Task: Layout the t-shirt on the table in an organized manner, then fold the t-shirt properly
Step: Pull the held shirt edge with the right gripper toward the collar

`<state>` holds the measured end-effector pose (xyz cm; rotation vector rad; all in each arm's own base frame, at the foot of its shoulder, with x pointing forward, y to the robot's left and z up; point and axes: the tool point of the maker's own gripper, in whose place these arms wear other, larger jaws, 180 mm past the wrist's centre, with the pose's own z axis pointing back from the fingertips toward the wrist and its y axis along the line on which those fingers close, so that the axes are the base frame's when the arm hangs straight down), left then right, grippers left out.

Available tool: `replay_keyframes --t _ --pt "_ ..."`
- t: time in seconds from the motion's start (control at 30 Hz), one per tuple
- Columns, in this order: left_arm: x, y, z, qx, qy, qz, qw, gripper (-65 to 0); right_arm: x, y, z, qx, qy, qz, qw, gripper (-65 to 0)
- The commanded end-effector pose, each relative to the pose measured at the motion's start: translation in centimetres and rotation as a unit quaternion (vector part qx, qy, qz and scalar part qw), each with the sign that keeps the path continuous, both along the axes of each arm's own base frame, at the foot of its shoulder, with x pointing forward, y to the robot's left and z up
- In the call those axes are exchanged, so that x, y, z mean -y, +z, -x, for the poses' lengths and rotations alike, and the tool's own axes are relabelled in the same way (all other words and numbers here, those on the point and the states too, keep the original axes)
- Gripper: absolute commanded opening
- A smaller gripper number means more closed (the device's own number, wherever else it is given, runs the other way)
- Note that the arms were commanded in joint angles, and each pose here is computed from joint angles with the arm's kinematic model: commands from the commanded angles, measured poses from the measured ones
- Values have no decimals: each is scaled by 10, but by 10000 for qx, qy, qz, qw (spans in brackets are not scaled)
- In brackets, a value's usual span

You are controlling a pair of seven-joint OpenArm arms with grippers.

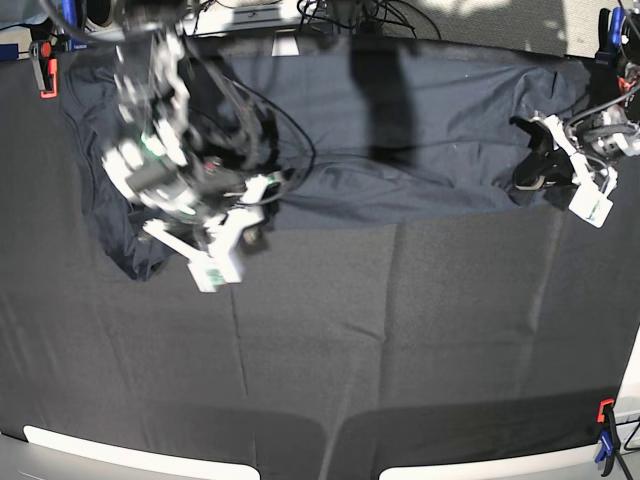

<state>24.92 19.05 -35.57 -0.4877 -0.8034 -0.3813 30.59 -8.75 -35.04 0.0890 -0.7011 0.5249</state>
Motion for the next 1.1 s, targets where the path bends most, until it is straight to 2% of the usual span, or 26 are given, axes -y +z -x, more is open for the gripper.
replay_keyframes --t 0.0,0.2,0.47,0.7,0.73,0.87,0.97,1.07 --pt "-3 14 -9 243 19 58 9997 -650 -7 12 -10 235 120 -27 9996 -404" --pt "-3 14 -9 243 19 58 9997 -650 -9 5 -11 224 -68 532 9983 -404" --pt "-3 14 -9 243 19 58 9997 -650 -1 1 -13 219 -307 723 9967 -405" --pt "-3 14 -9 243 19 58 9997 -650 11 -46 0 -458 -375 1032 9929 -405" --pt "-3 14 -9 242 19 57 9997 -650 12 -49 1 -499 -383 1057 9924 -413" --pt "-3 14 -9 243 19 58 9997 -650 19 -46 -2 -406 -455 1262 9901 -515" --pt "-3 14 -9 243 19 58 9997 -650 22 -37 -6 -255 -479 1363 9892 -547" --pt "-3 14 -9 243 19 58 9997 -650 19 -23 -11 -22 -484 1300 9903 -641"
